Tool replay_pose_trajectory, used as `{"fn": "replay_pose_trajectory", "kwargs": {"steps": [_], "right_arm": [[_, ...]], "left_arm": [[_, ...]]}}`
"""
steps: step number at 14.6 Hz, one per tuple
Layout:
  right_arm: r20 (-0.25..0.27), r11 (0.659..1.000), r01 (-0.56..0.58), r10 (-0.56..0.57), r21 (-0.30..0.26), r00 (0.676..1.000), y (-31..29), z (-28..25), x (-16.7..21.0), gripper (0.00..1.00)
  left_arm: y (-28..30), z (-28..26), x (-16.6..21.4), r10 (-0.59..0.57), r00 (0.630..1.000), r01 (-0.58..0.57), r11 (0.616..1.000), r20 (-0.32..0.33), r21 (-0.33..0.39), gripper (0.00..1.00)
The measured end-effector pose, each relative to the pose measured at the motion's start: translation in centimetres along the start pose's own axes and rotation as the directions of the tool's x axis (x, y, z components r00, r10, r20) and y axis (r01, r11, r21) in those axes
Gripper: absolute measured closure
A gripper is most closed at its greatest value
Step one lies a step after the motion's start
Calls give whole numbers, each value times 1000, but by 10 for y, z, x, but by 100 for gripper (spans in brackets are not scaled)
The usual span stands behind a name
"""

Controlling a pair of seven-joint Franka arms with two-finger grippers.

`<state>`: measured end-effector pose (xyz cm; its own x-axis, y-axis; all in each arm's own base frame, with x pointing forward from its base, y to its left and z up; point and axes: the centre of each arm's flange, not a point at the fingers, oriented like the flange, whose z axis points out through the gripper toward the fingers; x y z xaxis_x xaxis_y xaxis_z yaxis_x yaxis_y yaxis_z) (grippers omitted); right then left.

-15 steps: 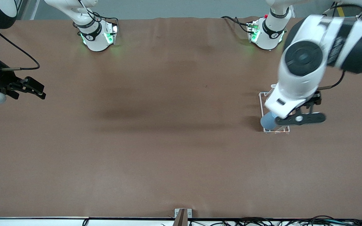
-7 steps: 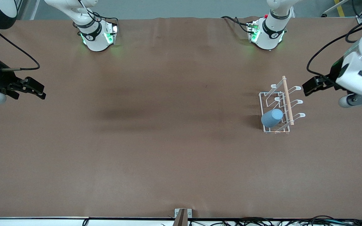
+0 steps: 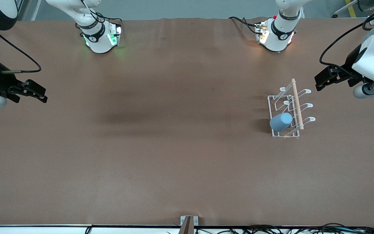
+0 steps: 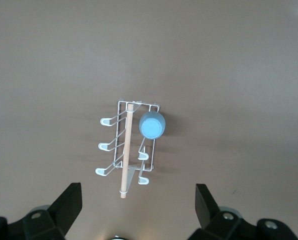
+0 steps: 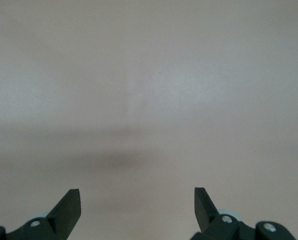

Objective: Hang cup on cup holder

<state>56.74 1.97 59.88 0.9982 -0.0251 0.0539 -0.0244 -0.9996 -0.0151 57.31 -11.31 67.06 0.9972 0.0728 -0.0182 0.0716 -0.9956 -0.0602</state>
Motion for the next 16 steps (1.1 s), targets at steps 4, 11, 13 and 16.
{"fn": "replay_pose_trajectory", "kwargs": {"steps": [4,11,13,16], "right_arm": [[1,1000,-1,1,0,1000,1,0,0,0],[3,1000,-2,2,0,1000,1,1,0,0],[3,1000,-2,2,0,1000,1,1,0,0],[3,1000,-2,2,0,1000,1,1,0,0]], "left_arm": [[-15,0,3,46,999,-46,999,4,-12,0],[-47,-5,-12,74,997,-74,996,-4,-47,0],[-51,0,-22,89,996,-89,995,-13,-41,0],[-56,9,-42,108,994,-108,994,-13,-35,0]]}}
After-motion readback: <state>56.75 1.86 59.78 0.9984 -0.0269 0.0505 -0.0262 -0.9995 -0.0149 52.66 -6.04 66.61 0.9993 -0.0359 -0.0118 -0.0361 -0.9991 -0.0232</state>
